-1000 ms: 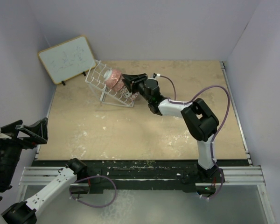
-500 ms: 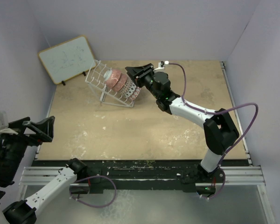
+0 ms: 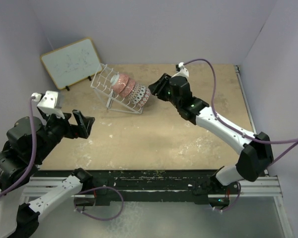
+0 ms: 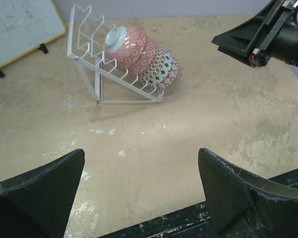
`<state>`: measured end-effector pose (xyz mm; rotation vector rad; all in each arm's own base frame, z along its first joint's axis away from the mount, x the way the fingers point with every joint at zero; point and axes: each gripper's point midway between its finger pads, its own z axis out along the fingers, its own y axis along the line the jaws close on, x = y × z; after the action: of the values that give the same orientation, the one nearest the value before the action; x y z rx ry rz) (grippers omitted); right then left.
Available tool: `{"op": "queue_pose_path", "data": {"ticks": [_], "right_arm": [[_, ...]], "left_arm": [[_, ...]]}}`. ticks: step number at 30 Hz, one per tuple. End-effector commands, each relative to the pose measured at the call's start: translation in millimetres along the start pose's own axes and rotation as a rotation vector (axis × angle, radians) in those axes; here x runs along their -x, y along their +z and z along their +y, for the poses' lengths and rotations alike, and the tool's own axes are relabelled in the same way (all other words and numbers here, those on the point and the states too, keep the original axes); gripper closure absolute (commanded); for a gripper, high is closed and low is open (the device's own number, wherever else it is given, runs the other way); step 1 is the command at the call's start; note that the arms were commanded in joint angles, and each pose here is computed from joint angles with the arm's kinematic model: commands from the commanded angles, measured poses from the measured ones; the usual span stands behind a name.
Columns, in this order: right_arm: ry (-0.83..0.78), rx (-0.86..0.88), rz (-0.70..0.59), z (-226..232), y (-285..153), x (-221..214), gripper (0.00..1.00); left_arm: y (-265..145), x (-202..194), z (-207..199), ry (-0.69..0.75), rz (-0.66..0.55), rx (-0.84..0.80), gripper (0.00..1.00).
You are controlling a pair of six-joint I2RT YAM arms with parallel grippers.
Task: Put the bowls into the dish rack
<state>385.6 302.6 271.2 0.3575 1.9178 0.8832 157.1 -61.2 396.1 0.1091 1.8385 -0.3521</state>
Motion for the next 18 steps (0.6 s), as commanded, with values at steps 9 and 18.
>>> {"op": "queue_pose_path", "data": {"ticks": [9, 18], "right_arm": [[-0.432, -0.499, -0.078, -102, -84, 46, 0.13], [-0.452, -0.569, -0.109, -117, -108, 56, 0.00]], "left_arm": [[43, 6, -20, -0.118, 0.019, 0.000, 0.01], [60, -8, 4, -0.202, 0.069, 0.195, 0.01]]}}
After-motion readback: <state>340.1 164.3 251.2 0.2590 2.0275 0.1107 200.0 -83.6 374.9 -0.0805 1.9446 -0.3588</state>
